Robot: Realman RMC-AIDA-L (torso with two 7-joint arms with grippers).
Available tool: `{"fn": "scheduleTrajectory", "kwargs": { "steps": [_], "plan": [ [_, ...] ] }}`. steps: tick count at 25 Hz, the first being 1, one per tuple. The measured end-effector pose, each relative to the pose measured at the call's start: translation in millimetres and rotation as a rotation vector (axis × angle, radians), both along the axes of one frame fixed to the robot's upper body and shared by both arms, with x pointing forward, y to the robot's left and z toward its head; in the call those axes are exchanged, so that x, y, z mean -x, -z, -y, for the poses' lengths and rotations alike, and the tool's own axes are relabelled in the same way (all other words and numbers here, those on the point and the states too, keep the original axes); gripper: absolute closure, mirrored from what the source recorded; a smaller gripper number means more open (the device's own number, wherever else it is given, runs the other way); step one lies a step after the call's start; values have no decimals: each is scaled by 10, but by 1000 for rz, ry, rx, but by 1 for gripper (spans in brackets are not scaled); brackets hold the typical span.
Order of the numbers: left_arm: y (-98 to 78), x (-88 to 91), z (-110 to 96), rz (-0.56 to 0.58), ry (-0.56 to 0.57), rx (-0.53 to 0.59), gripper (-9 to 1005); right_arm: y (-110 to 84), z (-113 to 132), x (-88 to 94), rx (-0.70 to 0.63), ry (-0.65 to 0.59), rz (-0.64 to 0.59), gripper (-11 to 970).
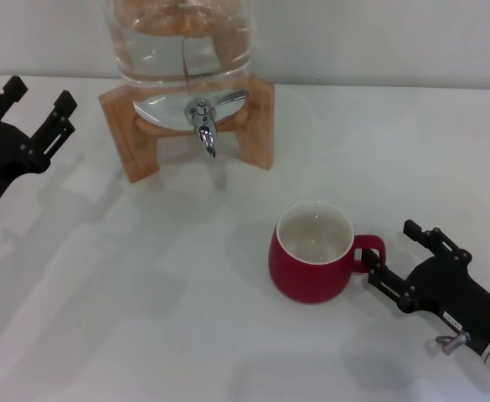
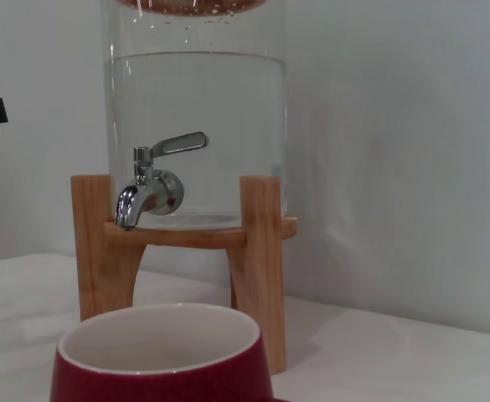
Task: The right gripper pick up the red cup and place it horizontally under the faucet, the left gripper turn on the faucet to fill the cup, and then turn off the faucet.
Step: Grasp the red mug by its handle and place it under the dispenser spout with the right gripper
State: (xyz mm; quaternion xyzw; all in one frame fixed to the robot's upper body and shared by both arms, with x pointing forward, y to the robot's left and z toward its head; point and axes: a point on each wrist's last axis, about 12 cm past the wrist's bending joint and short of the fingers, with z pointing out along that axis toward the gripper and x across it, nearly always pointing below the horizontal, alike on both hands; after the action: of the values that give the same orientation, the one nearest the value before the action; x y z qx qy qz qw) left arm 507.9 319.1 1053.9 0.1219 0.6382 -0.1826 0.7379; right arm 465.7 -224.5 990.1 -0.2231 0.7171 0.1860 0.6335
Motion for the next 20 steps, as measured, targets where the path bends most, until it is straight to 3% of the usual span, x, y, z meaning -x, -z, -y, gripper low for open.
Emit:
{"fn": "scheduleTrajectory", "kwargs": {
  "steps": [20],
  "plan": [
    [-1, -21, 13, -3, 2, -1, 235, -43, -6, -83, -20, 29, 12, 198]
  ]
}}
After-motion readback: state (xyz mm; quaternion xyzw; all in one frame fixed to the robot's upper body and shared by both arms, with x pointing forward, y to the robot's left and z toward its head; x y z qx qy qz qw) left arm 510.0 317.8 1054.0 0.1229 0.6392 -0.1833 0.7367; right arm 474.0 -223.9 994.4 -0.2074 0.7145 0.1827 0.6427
